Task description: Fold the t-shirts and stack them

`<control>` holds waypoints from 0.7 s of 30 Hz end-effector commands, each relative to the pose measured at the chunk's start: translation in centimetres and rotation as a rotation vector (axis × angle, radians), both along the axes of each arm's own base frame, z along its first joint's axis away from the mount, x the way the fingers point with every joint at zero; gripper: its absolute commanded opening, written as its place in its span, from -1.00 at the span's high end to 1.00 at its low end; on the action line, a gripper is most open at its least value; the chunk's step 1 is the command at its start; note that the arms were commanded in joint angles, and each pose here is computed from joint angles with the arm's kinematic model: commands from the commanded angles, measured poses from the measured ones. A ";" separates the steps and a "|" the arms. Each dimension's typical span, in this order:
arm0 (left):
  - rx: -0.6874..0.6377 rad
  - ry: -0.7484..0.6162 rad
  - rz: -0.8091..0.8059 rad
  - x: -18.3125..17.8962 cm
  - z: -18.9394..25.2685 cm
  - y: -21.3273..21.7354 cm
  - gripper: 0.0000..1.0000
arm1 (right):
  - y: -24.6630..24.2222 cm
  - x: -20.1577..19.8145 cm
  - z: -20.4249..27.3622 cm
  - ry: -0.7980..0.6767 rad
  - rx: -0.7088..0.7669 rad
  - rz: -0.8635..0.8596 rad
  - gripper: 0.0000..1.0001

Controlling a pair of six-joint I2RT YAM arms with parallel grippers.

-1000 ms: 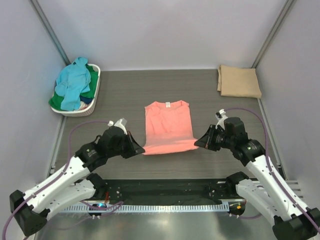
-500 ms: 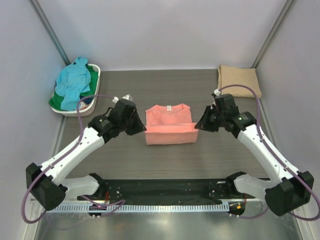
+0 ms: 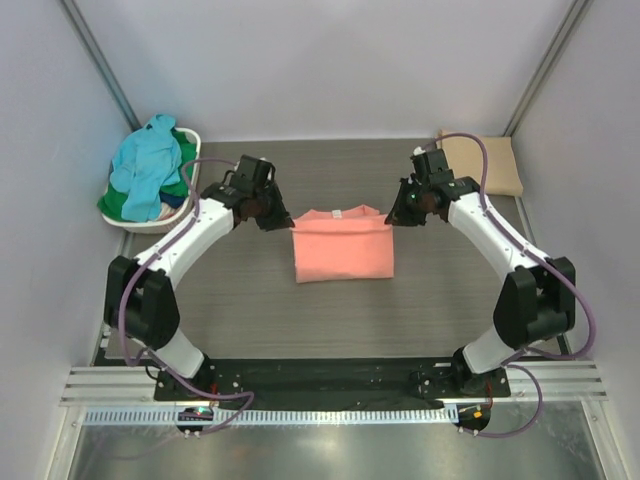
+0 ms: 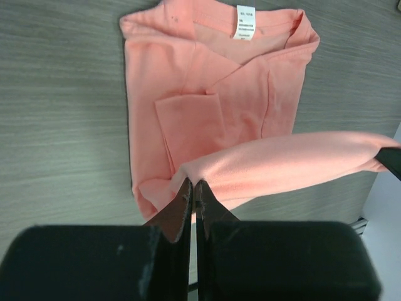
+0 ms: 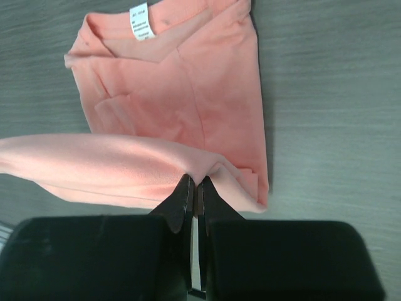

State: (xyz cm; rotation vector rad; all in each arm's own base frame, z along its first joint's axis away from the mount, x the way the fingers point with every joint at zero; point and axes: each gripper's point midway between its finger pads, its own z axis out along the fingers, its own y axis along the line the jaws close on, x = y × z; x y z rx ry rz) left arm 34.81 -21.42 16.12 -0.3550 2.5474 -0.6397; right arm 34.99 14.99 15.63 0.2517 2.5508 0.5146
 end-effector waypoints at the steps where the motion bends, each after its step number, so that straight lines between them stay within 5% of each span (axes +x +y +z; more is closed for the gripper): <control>1: 0.019 -0.036 -0.002 2.5 0.2 1.3 0.99 | -1.4 4.1 1.7 -0.096 -0.038 -0.023 0.98; 21: 0.056 0.091 0.003 8.9 -6.6 2.5 1.00 | 0.8 11.7 -3.0 -0.031 -0.008 0.017 0.98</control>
